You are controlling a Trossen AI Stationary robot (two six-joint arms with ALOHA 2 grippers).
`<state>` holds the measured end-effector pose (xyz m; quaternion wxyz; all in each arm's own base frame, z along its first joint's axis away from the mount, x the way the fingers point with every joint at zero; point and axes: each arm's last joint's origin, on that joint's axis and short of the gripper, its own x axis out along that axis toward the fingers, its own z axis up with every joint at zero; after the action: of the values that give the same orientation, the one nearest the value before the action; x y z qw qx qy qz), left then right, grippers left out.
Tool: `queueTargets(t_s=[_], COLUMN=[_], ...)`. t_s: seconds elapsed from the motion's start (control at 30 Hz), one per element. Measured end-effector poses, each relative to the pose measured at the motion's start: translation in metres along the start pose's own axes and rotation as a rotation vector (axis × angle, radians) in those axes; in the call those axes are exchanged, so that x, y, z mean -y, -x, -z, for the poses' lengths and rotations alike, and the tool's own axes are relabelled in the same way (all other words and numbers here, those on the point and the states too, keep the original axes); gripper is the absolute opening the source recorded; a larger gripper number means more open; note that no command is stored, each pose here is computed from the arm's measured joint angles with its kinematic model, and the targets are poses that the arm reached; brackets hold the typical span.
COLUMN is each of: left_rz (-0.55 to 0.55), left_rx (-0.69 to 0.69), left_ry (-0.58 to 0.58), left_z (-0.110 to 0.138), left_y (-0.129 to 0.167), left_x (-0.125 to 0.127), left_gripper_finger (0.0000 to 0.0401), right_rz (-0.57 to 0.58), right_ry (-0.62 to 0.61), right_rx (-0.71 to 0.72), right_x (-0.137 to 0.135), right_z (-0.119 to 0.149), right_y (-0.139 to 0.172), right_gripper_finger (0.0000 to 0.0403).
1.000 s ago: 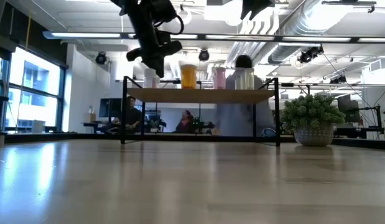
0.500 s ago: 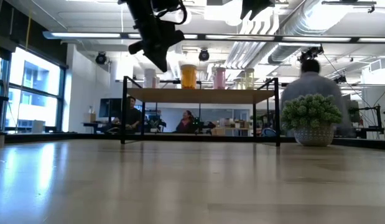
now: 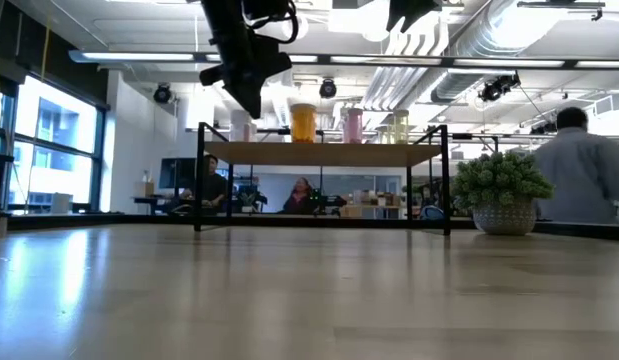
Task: Pick and place medicine bottles onto shelf by color
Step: Adjust the colored pill bottles on the shelf, then return to Home Position
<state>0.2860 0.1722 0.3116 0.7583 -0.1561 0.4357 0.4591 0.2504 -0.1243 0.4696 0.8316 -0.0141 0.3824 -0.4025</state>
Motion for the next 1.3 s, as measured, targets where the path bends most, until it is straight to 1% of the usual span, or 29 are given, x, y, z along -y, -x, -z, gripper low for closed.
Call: queueTargets(t_s=[0.27, 0.4, 0.7, 0.87, 1.07, 1.2, 1.3], left_rz=[-0.012, -0.032, -0.02, 0.002, 0.032, 0.059, 0.087], left_rx=[-0.025, -0.012, 0.023, 0.064, 0.146, 0.194, 0.224], left_ry=[-0.011, -0.01, -0.012, -0.032, -0.099, -0.137, -0.154], left_z=[0.003, 0.002, -0.001, -0.006, -0.005, 0.002, 0.016], left_y=[0.0, 0.0, 0.002, 0.018, 0.05, 0.07, 0.076], left_x=[-0.001, -0.001, -0.001, -0.007, -0.015, -0.016, -0.013], left_gripper_finger=[0.0, 0.0, 0.0, 0.0, 0.0, 0.0, 0.0], right_rz=[0.0, 0.001, 0.003, 0.003, 0.003, 0.001, -0.003], right_ry=[0.0, 0.0, 0.005, 0.041, 0.073, 0.077, 0.057], right_rx=[0.0, 0.0, 0.0, 0.001, 0.0, -0.069, -0.12], right_x=[0.0, 0.0, 0.0, 0.0, 0.005, 0.009, 0.012], right_z=[0.0, 0.0, 0.0, 0.0, 0.005, 0.016, 0.023], right_y=[0.0, 0.0, 0.0, 0.001, 0.01, 0.018, 0.023], right_gripper_finger=[0.0264, 0.0264, 0.0264, 0.0264, 0.0264, 0.0264, 0.0264])
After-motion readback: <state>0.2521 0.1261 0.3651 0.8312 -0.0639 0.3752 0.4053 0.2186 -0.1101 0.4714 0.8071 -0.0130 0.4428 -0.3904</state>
